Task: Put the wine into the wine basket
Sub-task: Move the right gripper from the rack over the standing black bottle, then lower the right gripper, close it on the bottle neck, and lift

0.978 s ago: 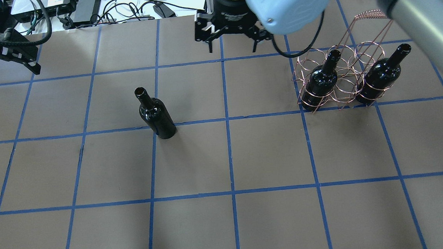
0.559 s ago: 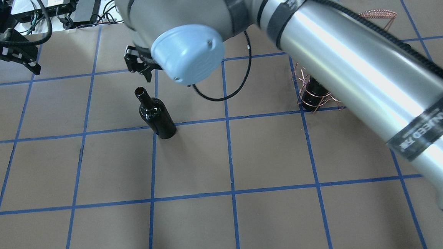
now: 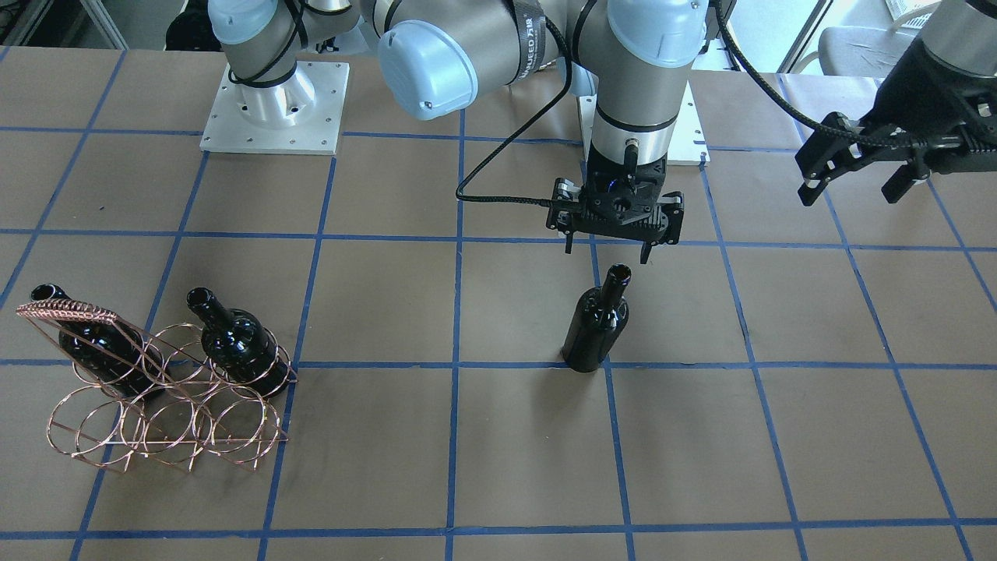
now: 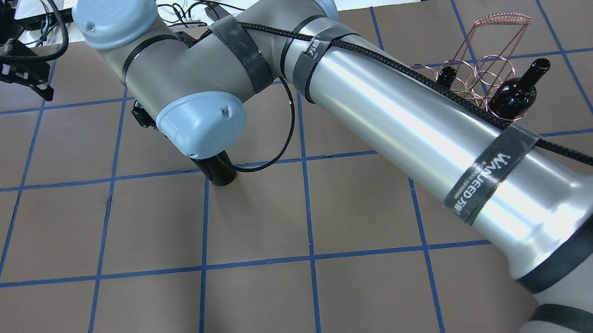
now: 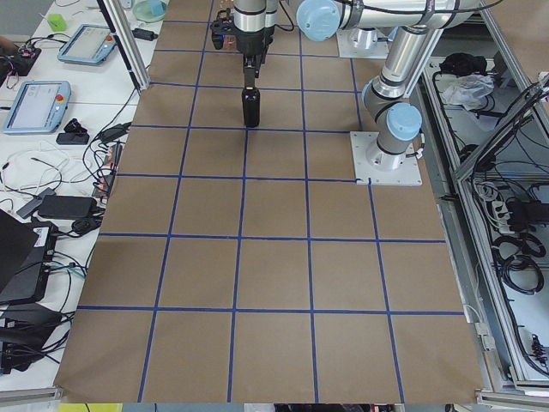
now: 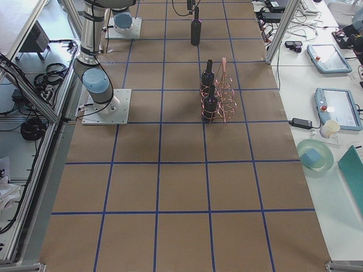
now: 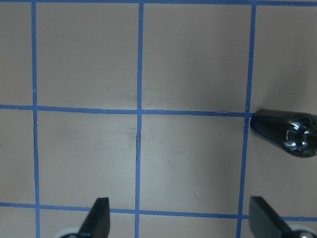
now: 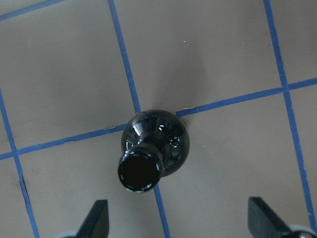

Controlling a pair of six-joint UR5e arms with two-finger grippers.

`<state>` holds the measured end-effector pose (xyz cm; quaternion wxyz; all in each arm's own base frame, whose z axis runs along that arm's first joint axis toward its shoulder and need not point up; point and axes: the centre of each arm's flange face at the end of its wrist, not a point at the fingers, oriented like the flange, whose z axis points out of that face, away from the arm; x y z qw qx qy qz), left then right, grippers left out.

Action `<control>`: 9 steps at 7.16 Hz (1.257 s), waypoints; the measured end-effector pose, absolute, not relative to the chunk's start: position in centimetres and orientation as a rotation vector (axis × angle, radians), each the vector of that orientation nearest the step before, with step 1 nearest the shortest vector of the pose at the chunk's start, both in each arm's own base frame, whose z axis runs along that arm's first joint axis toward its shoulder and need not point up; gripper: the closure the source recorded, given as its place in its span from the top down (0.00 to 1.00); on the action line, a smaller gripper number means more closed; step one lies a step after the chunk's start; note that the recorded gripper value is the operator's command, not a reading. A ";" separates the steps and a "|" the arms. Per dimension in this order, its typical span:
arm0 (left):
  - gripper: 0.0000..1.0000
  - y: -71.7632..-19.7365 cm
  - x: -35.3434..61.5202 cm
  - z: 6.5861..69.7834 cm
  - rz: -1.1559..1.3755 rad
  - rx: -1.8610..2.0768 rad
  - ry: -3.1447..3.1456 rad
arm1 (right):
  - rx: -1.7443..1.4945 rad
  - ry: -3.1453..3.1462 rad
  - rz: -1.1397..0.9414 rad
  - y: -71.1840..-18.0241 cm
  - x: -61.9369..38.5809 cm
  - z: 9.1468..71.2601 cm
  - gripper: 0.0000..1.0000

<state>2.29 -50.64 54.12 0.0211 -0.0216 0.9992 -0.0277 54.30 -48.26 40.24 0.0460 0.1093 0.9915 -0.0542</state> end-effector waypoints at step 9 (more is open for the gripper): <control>1.00 -50.6 2.5 54.1 -0.089 -0.052 3.099 | 0.321 3.037 -0.235 -50.0 55.3 37.0 0.17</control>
